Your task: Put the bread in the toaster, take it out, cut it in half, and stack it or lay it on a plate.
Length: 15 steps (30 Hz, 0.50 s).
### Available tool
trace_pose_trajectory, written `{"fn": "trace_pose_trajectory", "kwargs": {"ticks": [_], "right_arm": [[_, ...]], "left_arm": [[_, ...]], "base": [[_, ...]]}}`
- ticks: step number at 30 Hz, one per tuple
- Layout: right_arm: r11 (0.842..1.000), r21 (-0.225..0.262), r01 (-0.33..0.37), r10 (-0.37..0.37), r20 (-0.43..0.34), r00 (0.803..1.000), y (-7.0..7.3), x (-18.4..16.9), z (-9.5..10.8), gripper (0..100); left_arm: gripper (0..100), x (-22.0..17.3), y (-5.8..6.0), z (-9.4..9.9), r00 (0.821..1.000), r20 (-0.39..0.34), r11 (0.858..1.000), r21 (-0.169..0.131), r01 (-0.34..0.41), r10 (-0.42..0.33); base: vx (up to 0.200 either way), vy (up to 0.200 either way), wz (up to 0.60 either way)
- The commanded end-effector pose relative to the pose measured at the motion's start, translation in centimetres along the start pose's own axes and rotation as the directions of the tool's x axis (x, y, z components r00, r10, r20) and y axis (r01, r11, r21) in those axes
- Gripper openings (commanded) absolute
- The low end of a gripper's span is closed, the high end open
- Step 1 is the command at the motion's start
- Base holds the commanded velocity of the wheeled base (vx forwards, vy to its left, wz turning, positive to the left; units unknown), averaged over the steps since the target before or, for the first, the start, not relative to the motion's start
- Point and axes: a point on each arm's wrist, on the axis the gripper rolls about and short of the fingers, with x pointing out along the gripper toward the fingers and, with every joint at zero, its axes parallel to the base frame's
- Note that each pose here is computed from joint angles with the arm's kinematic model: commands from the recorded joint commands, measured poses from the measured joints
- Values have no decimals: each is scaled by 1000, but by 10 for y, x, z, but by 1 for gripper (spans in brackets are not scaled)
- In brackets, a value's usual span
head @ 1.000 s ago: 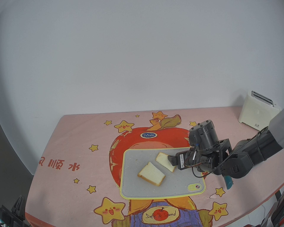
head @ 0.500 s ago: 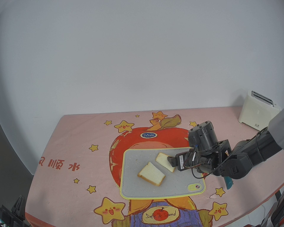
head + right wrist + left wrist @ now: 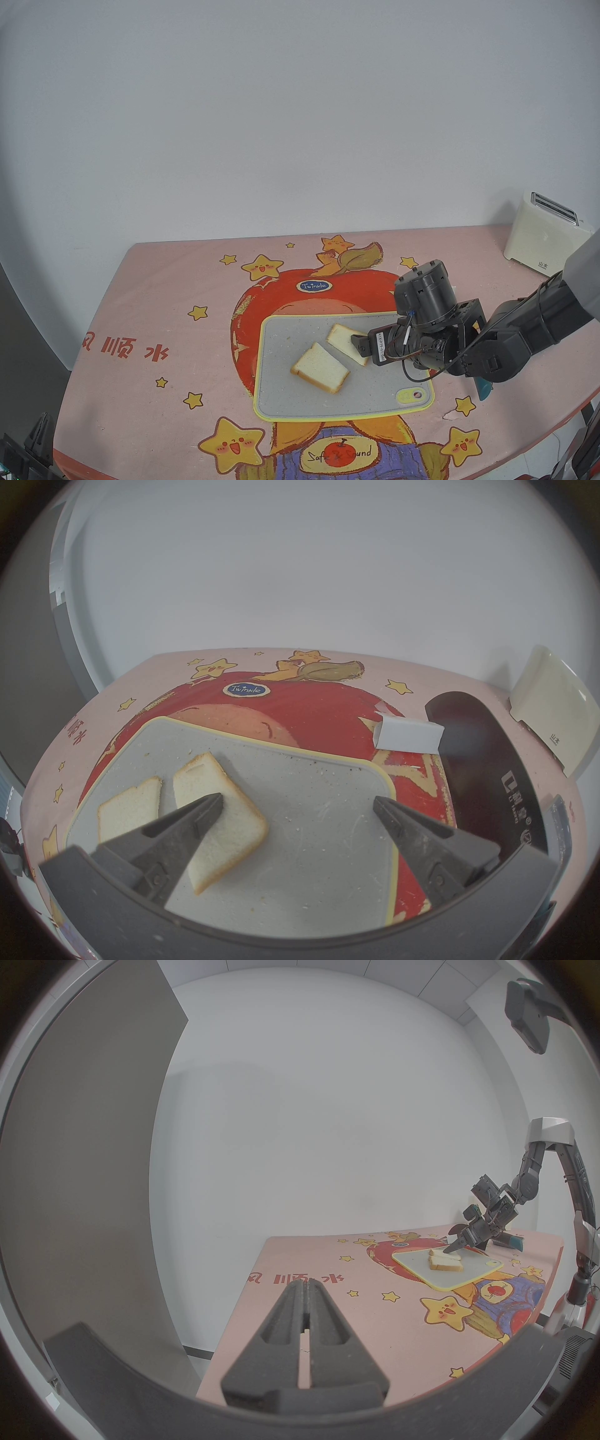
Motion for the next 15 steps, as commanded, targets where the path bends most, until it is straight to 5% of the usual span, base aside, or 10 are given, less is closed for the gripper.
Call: {"fn": "trace_pose_trajectory", "kwargs": {"ticks": [1,15], "right_arm": [[1000,-3,3,-3,-10,1000,-1,0,-2,0],[1000,-4,-3,3,-6,1000,-5,-10,-10,0]], "left_arm": [[0,0,0,-5,1000,-2,1000,0,0,0],[0,0,0,-5,1000,-2,1000,0,0,0]], "base": [[0,0,0],[0,0,0]]}}
